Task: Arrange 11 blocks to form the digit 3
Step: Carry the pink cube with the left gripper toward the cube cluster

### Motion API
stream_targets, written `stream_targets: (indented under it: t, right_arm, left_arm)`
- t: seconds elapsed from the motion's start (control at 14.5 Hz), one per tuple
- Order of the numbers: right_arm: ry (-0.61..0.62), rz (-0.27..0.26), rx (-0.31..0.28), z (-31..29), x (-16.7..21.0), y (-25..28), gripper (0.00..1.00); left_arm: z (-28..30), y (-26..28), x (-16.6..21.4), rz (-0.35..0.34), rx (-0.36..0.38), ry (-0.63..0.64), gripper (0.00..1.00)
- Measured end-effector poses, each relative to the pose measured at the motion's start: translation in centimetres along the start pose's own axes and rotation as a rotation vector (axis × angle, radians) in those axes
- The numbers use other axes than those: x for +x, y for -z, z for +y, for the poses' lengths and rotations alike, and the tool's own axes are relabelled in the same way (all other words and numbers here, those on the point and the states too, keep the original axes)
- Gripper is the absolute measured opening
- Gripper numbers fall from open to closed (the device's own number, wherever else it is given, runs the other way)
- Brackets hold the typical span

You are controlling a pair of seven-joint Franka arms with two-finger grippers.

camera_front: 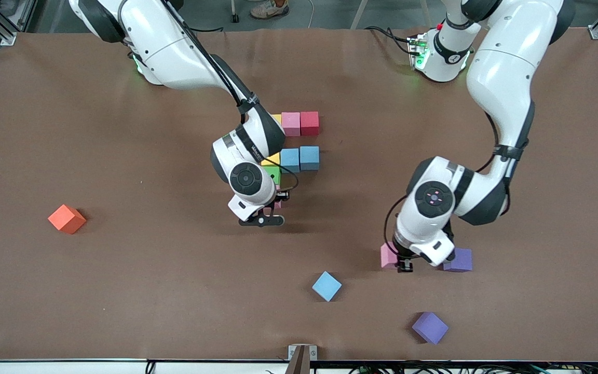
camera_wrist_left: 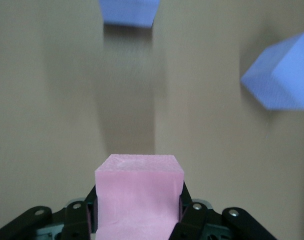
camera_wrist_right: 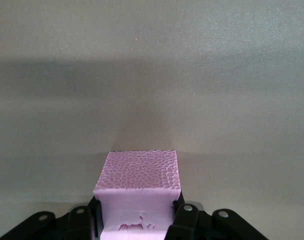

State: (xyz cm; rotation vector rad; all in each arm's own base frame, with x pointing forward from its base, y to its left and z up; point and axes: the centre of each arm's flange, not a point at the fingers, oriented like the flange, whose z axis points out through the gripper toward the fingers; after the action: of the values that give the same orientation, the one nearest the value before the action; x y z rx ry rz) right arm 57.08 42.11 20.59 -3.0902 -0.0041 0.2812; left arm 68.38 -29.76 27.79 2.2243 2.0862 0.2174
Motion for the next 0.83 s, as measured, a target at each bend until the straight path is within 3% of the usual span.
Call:
stream_targets:
  t: [0.55,0.83]
  right_arm:
    - [0.0,-0.003,0.0,0.0,-0.1,0.0,0.52]
    - [0.0,-0.003,-0.001,0.0,-0.2,-0.1,0.52]
  left_arm:
    - [-3.7,0.6,-7.9,-0.003,0.025,-0.02,0.27]
    - [-5.7,0.8,-11.5,-0.005,0.029,0.05,0.27]
